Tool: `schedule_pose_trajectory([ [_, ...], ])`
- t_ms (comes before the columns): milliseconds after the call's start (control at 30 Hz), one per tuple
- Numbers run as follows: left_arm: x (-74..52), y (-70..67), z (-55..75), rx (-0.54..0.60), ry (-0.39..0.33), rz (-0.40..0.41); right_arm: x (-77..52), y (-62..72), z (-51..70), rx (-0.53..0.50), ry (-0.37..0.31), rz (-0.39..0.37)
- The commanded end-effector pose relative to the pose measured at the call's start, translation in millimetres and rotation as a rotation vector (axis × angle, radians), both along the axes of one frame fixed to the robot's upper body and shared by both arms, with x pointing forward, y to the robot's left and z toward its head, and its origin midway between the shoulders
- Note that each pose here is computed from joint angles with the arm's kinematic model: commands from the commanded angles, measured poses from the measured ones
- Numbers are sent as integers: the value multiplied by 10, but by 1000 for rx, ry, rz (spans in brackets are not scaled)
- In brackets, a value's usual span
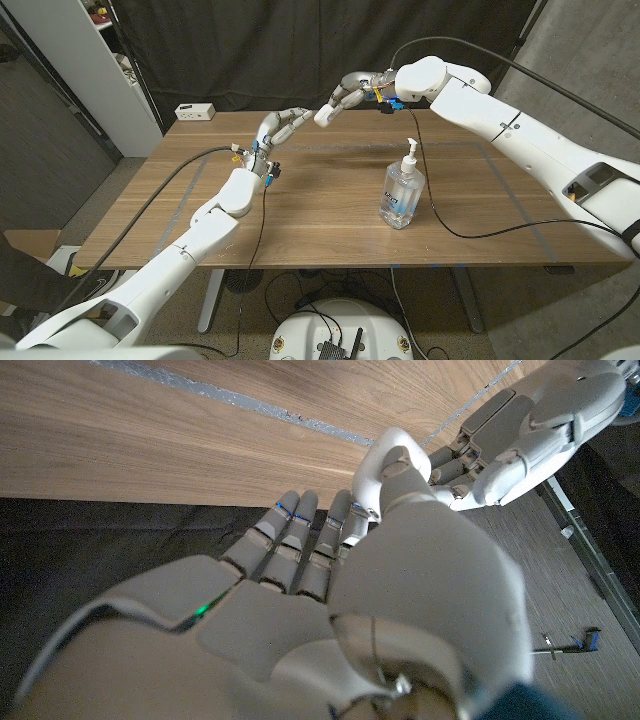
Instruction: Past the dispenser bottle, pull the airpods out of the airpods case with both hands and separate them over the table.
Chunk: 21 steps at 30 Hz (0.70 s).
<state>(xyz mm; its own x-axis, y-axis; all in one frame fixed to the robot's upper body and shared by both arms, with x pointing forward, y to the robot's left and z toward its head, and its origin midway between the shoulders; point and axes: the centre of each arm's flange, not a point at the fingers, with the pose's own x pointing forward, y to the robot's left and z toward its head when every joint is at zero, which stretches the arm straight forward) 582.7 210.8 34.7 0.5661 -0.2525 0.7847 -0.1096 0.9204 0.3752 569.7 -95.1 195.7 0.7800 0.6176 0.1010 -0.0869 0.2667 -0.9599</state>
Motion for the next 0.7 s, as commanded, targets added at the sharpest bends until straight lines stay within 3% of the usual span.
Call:
schedule_pose_trajectory([
  [33, -203, -92, 16, 116, -145, 157, -100, 76, -10, -3, -33, -8],
  [367, -186, -135, -27, 103, -119, 231, -170, 109, -52, 30, -31, 10],
  [700, -116, -150, 0, 92, -127, 205, -174, 144, -71, 57, -20, 23],
])
